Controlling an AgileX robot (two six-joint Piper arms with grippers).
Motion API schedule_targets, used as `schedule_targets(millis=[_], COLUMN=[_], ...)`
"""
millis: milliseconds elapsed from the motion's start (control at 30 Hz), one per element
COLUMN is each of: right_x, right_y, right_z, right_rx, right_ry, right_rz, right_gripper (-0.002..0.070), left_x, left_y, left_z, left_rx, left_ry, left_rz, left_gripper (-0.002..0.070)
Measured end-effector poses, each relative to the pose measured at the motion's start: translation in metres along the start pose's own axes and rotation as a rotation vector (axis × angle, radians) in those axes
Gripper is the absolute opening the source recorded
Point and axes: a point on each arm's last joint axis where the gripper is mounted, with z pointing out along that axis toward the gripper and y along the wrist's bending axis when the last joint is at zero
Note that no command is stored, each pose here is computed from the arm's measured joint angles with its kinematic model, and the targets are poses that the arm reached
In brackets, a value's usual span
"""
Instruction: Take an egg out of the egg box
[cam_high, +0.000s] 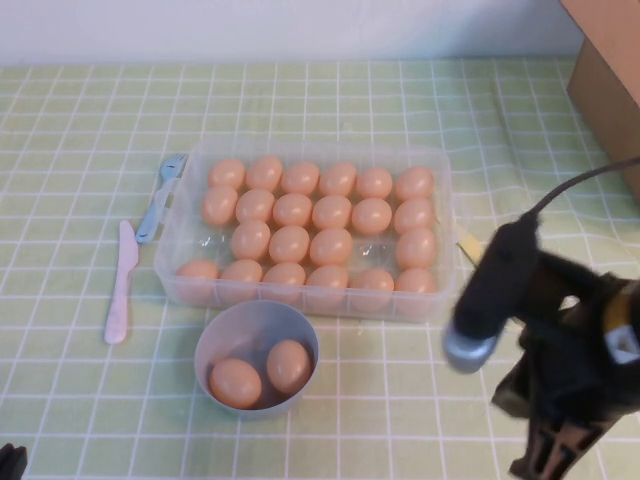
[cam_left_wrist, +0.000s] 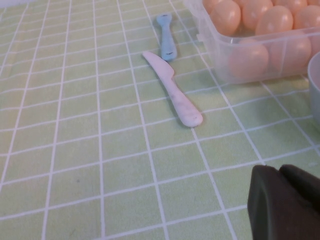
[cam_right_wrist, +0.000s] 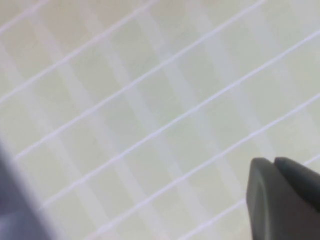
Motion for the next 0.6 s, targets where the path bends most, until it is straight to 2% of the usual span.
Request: schedule_targets(millis=[200,333,600], right_x=[0.046,0.094,0.173], right_y=[-0.020,-0.030,-0.011], right_z=[-0.011,-0.016,-0.013], right_rx=[0.139,0.275,0.511], right_ry=[-0.271,-0.432,-0.683], right_rz=[0.100,0.219,0.344], right_gripper=[-0.0017,-0.0017,-0.0017], left_x=[0.000,0.000,0.000], left_y=[0.000,0.000,0.000], left_z=[0.000,0.000,0.000], left_rx=[0.000,0.000,0.000], left_ry=[0.000,0.000,0.000], left_rz=[0.000,0.000,0.000], left_gripper=[-0.0004,-0.0004,-0.0004])
